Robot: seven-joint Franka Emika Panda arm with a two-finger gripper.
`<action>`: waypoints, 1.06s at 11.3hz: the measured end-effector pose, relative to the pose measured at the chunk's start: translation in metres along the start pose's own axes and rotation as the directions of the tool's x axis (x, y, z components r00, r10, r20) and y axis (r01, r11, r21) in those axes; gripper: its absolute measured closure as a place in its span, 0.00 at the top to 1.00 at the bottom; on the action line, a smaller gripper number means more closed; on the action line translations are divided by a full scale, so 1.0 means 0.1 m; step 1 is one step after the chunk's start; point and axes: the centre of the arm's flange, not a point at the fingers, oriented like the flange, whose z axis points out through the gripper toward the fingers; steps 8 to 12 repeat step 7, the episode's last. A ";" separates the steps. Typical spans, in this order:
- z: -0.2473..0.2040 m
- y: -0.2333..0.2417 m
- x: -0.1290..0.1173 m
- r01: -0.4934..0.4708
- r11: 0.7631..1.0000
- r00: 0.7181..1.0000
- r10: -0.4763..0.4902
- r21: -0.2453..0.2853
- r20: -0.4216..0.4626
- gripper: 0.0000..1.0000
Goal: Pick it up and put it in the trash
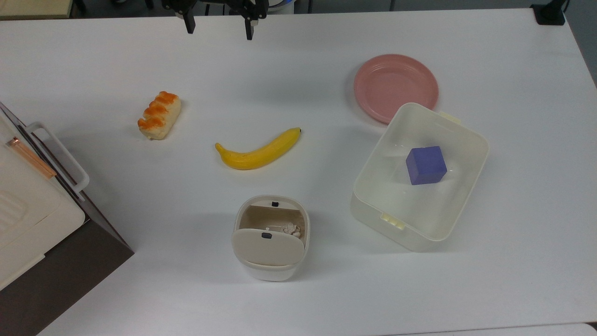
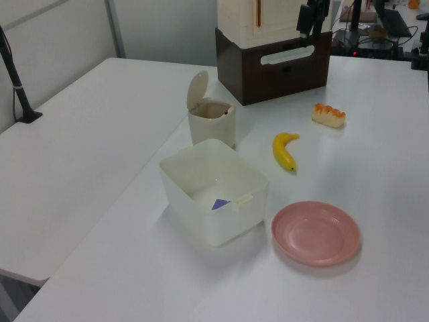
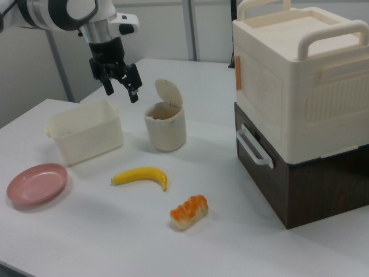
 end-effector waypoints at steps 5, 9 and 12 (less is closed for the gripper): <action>-0.03 -0.04 -0.01 0.006 1.000 1.000 -0.006 0.002 0.002 1.00; -0.05 -0.04 -0.01 0.006 1.000 1.000 -0.006 0.002 -0.003 1.00; -0.05 -0.04 -0.01 0.006 1.000 1.000 -0.006 0.002 -0.003 1.00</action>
